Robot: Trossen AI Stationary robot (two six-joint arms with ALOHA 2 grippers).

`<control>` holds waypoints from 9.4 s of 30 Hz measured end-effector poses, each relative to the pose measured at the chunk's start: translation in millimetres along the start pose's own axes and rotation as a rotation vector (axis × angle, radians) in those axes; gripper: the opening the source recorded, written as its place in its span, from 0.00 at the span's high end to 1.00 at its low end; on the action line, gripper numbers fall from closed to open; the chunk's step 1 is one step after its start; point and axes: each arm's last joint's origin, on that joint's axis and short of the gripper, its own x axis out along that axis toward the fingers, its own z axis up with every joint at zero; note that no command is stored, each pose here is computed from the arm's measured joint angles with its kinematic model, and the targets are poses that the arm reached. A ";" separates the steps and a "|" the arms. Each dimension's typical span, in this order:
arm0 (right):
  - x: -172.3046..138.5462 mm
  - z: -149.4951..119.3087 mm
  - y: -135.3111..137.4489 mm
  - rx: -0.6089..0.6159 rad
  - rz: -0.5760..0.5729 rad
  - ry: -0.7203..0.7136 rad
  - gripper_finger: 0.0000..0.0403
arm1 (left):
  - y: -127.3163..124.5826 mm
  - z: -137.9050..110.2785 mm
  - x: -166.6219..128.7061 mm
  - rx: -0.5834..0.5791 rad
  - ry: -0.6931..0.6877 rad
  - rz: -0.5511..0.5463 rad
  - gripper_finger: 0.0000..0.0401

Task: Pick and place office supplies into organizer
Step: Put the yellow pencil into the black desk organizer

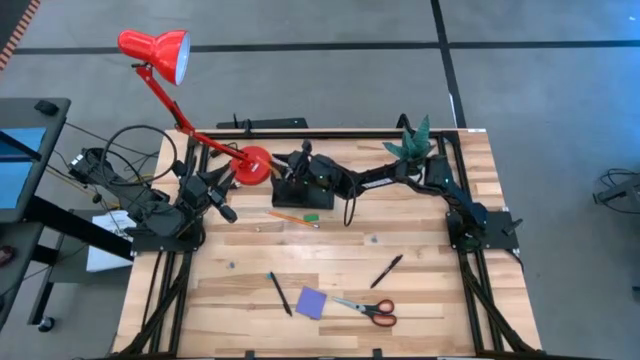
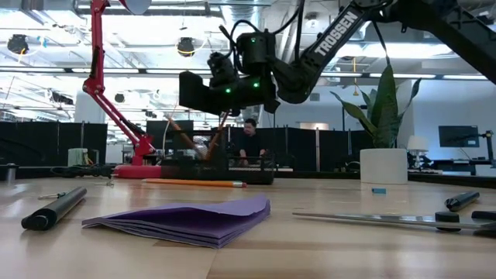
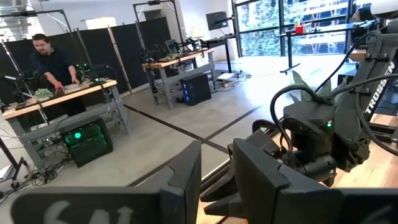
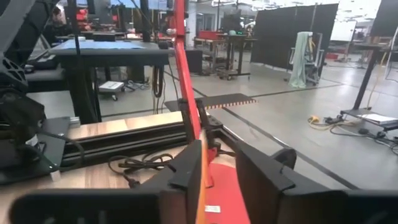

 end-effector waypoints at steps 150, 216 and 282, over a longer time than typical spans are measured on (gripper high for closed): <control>-66.6 -59.6 124.4 0.131 0.220 0.707 0.43 | -64.3 -73.9 5.6 0.017 0.392 -0.270 0.79; -101.5 -14.7 227.6 -0.057 0.524 0.542 0.45 | -55.2 -66.3 4.7 -0.058 0.366 -0.252 0.79; -98.1 -66.5 225.5 -0.051 0.515 0.620 0.98 | -54.8 -65.5 5.2 -0.058 0.340 -0.228 0.79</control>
